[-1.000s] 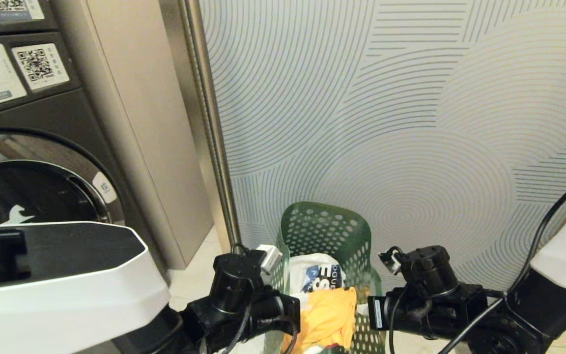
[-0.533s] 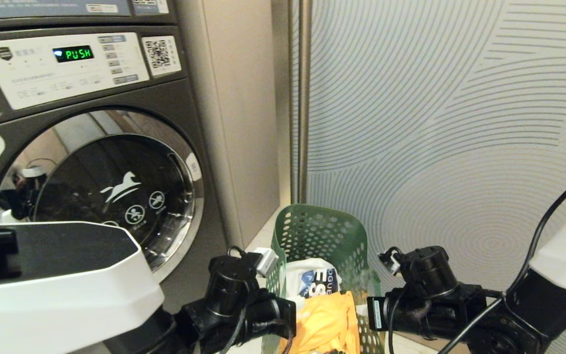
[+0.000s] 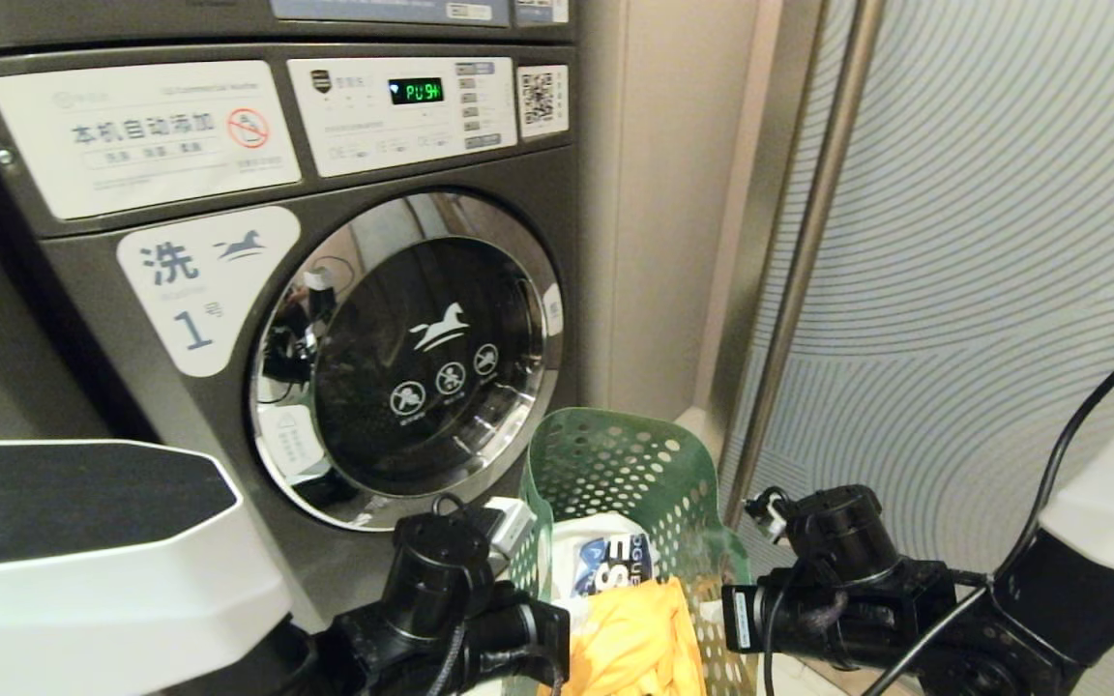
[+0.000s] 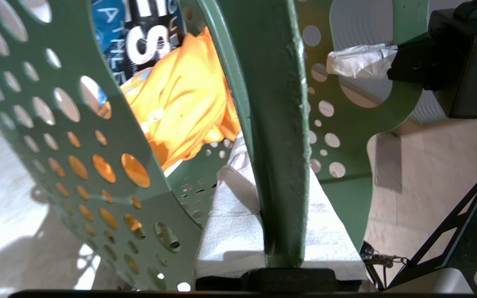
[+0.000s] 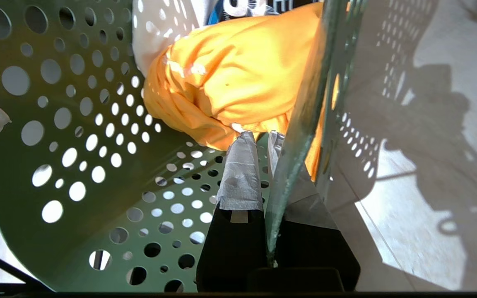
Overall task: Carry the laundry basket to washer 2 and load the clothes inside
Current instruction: Pick up the clothes basket and put it beside the washing machine
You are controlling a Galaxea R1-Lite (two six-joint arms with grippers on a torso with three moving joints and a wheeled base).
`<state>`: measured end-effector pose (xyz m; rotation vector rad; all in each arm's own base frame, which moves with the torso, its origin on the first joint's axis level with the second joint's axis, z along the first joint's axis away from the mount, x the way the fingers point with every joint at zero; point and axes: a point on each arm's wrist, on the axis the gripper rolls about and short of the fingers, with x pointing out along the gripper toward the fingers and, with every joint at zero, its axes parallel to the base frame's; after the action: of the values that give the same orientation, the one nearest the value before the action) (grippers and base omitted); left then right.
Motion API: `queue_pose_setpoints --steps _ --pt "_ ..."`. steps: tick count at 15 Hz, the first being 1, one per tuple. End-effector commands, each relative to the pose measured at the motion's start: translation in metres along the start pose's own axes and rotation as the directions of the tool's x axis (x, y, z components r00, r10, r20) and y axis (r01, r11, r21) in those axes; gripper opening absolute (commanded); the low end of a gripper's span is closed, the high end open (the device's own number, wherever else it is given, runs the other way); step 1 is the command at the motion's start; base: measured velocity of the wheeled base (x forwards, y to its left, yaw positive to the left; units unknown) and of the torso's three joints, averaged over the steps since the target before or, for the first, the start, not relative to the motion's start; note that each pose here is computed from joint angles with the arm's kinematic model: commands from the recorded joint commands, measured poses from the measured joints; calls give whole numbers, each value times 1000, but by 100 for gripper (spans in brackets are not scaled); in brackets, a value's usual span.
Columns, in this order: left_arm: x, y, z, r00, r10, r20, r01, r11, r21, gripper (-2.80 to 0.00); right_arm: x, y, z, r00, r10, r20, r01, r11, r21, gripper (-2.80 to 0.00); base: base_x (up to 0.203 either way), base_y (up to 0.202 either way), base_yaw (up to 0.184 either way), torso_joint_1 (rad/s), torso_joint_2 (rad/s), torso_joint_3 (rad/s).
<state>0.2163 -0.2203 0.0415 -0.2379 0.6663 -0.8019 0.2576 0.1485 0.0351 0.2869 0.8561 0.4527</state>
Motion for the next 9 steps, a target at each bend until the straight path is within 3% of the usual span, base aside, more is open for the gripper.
queue_pose_setpoints --steps 1,9 --pt "-1 -1 1 1000 -4 6 4 1000 -1 -280 0 0 0 1000 3 3 -3 1000 2 -280 2 -8 172 5 2 2" --pt "-4 -3 0 1000 1 -19 -1 1000 -2 -280 0 0 -1 1000 1 -1 -1 1000 2 -280 0 -7 174 1 4 3"
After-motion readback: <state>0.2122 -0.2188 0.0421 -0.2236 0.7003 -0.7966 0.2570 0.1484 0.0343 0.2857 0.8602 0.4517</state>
